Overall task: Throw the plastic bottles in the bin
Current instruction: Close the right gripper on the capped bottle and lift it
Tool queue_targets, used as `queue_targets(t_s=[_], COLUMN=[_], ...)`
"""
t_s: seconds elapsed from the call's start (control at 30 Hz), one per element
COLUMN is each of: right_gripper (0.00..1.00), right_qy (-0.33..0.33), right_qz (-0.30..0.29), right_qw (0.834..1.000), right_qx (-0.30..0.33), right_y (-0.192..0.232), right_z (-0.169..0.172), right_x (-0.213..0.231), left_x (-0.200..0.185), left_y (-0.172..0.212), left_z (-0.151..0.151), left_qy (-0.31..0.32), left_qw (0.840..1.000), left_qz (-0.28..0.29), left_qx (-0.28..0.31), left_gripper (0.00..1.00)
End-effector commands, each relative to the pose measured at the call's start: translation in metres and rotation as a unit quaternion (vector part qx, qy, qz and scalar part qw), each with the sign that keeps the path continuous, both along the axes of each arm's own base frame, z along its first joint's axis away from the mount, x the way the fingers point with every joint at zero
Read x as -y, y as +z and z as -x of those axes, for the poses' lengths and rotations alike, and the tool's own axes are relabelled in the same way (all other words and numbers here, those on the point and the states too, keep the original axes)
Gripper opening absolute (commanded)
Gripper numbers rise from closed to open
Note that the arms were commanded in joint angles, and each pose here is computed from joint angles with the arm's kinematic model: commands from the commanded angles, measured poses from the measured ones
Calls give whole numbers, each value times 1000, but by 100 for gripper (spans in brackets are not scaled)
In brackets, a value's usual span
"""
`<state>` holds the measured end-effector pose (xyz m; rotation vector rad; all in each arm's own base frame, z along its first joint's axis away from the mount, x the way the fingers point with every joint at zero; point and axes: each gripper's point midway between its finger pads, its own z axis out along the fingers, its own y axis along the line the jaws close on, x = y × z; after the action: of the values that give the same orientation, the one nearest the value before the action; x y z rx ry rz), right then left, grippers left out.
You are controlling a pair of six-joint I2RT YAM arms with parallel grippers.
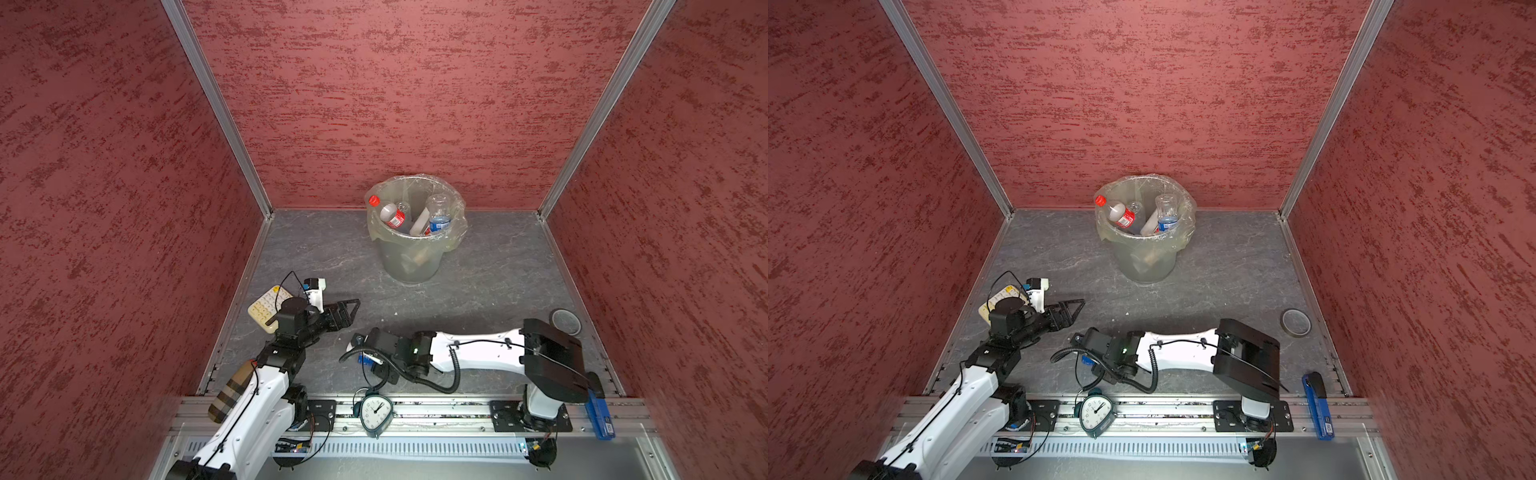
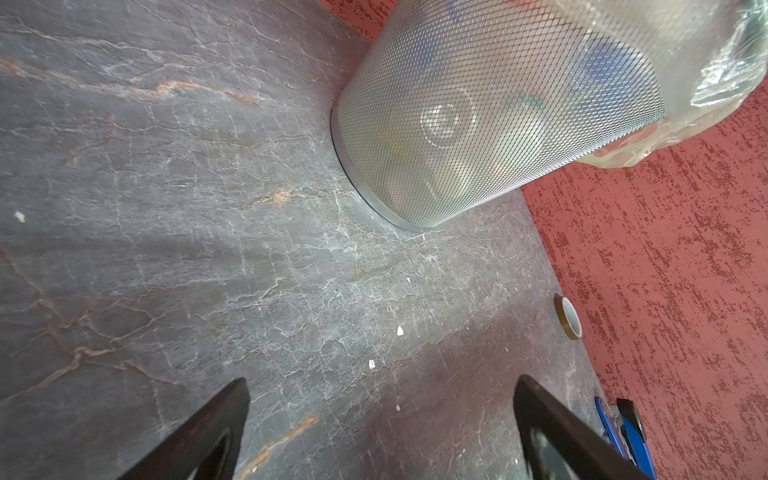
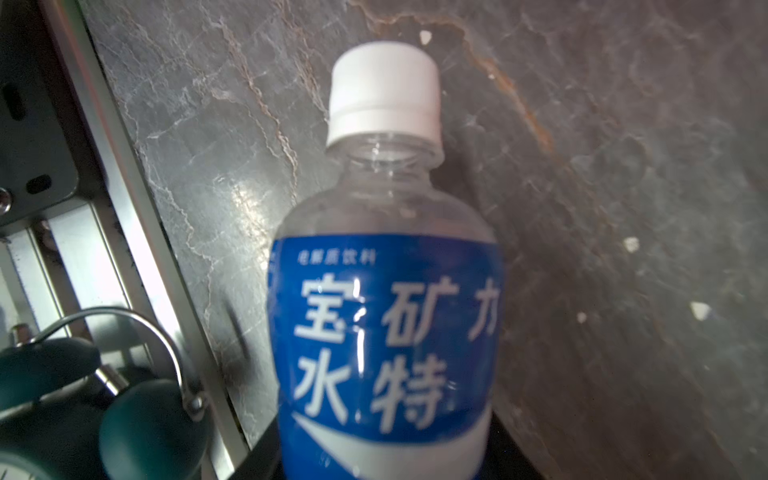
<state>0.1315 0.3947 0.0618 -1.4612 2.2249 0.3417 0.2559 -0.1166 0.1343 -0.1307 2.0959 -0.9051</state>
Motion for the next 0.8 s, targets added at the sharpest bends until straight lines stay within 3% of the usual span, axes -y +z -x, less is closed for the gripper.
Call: queue_targets(t_s=[0.0,0.17,0.3,0.5,0.77], right_gripper=[43,40,35,34,32], right_qy=[-36,-85,-139,-234,-312], right_qz=[-30,-58,-122,-223,-324], right_qw=[998,993,978,931,864], right_qx=[38,62,99,169,224], right_y=[26,40,71,124,178], right_z=[-11,-19,-30,-51,-61], right_x=[12,35,53,95,151], left_x=[0,6,16,34,45], left_y=[2,2,3,4,8], left_z=[-2,0,3,11,19], left_qy=[-3,-15,-37,-70,-96], left_qw=[1000,1000,999,996,993], left_qz=[-1,-7,-20,-48,-59], left_qx=[11,13,19,27,41], left_gripper=[99,99,99,99,99])
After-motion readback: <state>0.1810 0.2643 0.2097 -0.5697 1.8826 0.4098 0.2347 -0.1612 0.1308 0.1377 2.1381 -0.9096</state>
